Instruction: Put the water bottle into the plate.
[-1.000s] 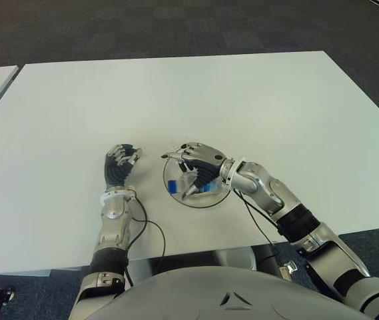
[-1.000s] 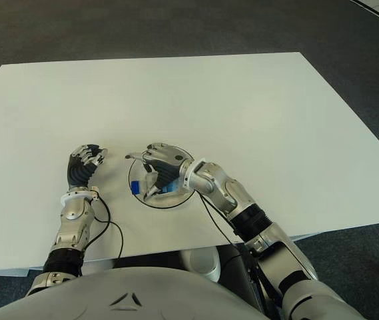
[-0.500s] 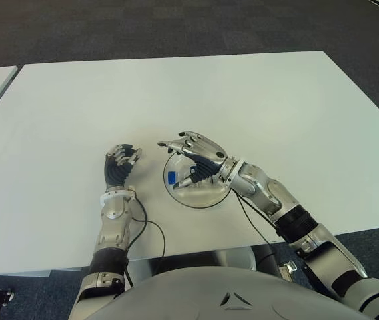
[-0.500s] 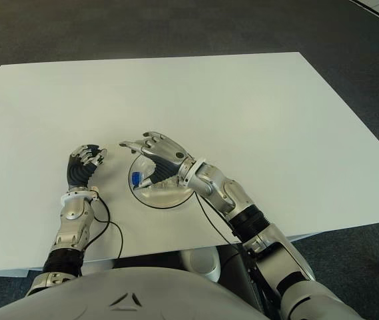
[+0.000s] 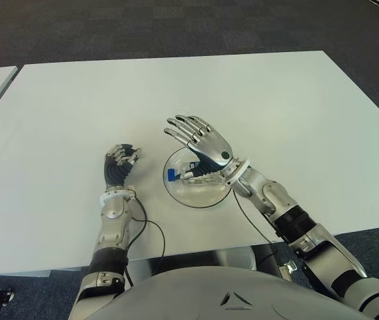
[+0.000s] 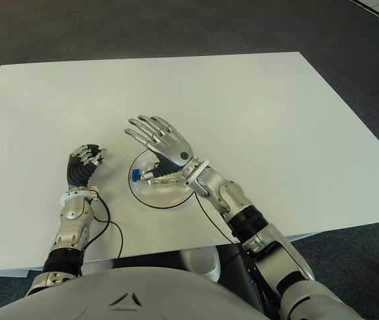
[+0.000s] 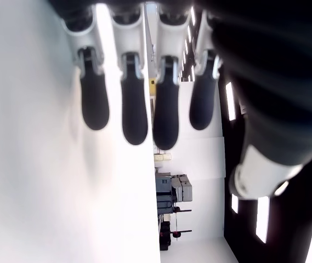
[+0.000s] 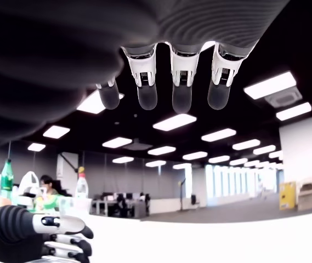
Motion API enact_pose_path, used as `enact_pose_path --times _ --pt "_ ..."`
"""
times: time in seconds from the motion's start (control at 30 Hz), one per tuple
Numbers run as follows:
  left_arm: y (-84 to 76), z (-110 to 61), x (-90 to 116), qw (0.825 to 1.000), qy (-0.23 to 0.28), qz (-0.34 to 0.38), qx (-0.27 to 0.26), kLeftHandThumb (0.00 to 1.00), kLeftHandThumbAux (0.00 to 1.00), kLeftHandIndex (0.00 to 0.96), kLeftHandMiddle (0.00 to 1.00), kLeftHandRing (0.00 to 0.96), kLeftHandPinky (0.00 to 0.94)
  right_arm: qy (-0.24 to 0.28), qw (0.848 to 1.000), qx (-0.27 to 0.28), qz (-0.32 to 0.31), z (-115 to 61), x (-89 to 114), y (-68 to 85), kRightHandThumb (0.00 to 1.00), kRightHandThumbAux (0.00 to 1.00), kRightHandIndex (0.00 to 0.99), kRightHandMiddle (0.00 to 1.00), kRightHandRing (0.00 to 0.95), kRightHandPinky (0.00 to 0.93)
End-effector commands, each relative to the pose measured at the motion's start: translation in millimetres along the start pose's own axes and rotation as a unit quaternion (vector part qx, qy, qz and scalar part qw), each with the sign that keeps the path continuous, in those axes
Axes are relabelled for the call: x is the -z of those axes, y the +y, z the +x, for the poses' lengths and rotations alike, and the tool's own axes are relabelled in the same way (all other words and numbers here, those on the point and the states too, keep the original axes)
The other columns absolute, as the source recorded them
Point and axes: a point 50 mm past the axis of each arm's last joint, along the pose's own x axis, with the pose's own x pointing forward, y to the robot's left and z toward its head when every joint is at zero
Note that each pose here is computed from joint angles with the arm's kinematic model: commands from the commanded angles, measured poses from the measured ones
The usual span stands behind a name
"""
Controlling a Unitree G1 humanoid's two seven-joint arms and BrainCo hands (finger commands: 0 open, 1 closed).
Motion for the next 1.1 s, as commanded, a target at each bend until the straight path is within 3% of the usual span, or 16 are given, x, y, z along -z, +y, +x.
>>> enact_pose_path --times 0.03,0.27,0.5,0.73,0.87,1.1 --pt "3.5 -15.9 31 0.997 0.081 0.008 -0.004 0.709 0.716 0.432 0.496 0.479 0.478 0.009 0.999 0.021 -0.027 -1.7 0 4.2 0.060 0.268 0.000 0.000 0.000 0.000" --pt "3.8 -16.0 31 0.997 0.082 0.013 -0.004 0.708 0.716 0.432 0.490 0.473 0.473 0.025 0.995 0.090 -0.022 -3.6 3 5.1 0.056 0.231 0.000 0.000 0.000 0.000" --pt "4.2 -16.5 31 0.997 0.077 0.011 -0.001 0.707 0.717 0.432 0.497 0.481 0.480 0.052 0.978 0.204 0.014 -7.2 7 7.0 0.029 0.296 0.000 0.000 0.000 0.000" --pt "3.9 -17.2 30 0.997 0.076 0.016 -0.001 0.708 0.717 0.432 0.502 0.485 0.483 0.079 0.951 0.294 0.056 -8.0 18 7.9 0.016 0.384 0.000 0.000 0.000 0.000" --pt "3.5 -17.5 30 0.997 0.079 0.019 -0.001 0.707 0.717 0.432 0.498 0.481 0.479 0.091 0.932 0.335 0.103 -7.3 30 -3.7 0.005 0.452 0.000 0.000 0.000 0.000" --pt "4.2 -17.7 30 0.996 0.084 0.016 -0.004 0.705 0.719 0.429 0.477 0.453 0.443 0.139 0.892 0.385 0.194 -17.1 45 -6.9 0.011 0.563 0.000 0.000 0.000 0.000"
